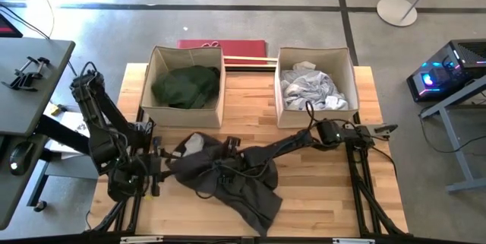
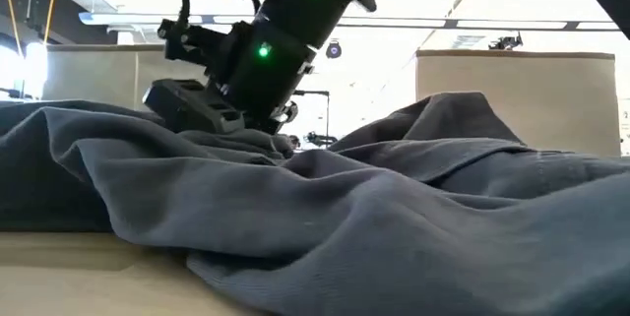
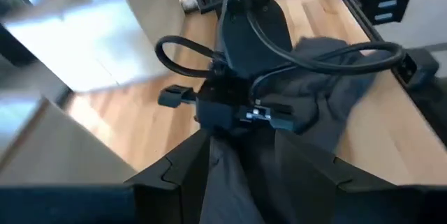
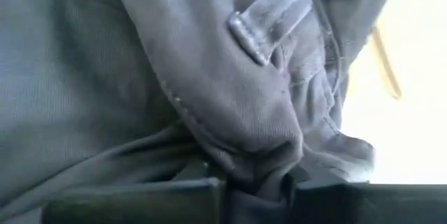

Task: Sort clothes
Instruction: Put the grey shorts into the left brown laundry bin

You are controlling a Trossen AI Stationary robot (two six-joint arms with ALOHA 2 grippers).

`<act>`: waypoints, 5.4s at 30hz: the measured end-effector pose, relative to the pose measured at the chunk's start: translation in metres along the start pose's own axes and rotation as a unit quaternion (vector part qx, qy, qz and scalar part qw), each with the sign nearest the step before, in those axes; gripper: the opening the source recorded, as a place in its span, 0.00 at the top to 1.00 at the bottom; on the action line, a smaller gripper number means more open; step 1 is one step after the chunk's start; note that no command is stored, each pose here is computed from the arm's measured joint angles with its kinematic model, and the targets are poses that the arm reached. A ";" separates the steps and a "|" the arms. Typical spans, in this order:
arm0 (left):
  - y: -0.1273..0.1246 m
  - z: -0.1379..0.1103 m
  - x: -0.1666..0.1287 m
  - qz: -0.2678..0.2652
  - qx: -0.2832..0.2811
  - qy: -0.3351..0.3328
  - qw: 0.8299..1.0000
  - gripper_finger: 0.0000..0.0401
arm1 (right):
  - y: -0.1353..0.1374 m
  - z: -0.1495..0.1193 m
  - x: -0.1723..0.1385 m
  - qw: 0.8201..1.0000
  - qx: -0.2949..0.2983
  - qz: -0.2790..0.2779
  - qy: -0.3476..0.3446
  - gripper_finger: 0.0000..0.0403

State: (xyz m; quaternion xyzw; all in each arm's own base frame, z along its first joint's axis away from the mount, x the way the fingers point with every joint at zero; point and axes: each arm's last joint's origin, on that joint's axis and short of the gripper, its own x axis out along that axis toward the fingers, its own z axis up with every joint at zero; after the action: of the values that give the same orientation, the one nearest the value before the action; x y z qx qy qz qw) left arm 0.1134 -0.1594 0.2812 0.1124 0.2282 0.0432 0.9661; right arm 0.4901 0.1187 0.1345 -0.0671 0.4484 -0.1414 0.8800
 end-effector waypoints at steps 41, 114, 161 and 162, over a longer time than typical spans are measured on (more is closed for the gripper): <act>-0.029 -0.006 0.001 0.030 0.121 -0.159 0.979 0.62 | -0.027 -0.001 -0.150 0.961 0.268 0.060 -0.024 0.95; -0.029 0.015 -0.013 0.057 0.148 -0.207 0.965 0.62 | -0.055 0.028 -0.162 0.994 0.077 0.051 -0.064 0.31; -0.032 0.002 -0.035 0.140 0.125 -0.180 0.966 0.62 | -0.041 0.002 -0.149 0.975 0.089 -0.033 -0.202 0.95; -0.032 0.002 -0.034 0.132 0.127 -0.182 0.966 0.62 | -0.042 0.004 -0.160 0.971 0.093 -0.044 -0.218 0.95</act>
State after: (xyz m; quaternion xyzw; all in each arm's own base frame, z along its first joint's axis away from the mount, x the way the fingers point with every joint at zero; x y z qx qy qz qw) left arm 0.0847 -0.1956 0.2906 0.2698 0.0351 0.1199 0.9548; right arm 0.3961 0.1282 0.2698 -0.0342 0.2278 -0.2028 0.9517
